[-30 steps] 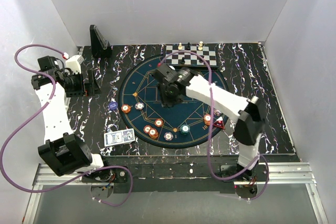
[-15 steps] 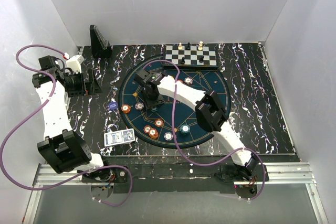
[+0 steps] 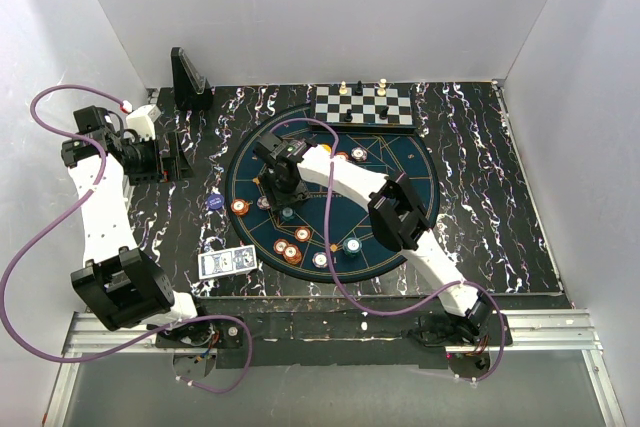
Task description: Distribute texas hold em gaming equipment
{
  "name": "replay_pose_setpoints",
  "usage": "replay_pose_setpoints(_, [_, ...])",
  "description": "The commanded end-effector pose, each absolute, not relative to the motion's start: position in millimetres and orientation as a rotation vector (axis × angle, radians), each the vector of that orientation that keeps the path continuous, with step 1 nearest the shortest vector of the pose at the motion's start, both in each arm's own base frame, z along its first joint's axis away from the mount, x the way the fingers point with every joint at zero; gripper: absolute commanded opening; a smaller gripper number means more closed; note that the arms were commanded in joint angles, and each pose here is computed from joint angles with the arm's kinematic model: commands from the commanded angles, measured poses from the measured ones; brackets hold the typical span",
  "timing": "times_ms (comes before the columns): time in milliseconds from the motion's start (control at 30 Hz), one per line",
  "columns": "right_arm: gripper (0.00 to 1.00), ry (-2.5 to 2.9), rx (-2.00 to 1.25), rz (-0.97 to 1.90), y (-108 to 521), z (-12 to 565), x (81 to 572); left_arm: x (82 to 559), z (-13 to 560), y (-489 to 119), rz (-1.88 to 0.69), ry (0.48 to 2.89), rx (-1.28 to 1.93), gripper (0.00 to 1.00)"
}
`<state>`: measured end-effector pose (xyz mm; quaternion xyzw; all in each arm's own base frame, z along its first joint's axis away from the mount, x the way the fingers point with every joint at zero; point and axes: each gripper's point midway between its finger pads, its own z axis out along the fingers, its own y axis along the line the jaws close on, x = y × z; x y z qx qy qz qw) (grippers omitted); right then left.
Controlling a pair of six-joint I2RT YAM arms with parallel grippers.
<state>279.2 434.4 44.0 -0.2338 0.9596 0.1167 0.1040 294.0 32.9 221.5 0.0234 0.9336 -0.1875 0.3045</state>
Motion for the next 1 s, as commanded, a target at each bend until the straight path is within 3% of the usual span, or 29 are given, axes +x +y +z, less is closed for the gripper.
replay_pose_setpoints(0, [0.74,2.791,-0.719,0.459,449,56,279,293,234,33,-0.471,2.432,0.094,1.0])
replay_pose_setpoints(167, [0.85,2.723,-0.731,0.469,449,78,286,292,234,34,-0.463,2.437,0.092,1.0])
replay_pose_setpoints(500, [0.87,2.595,-0.651,0.364,394,162,280,290,237,32,-0.468,2.428,0.097,1.0])
replay_pose_setpoints(733, [0.89,2.741,-0.543,0.1,314,131,239,292,243,29,-0.487,2.411,0.11,1.0])
replay_pose_setpoints(967, [0.91,2.792,-0.458,0.094,285,109,213,290,239,24,-0.537,2.424,0.11,1.0])
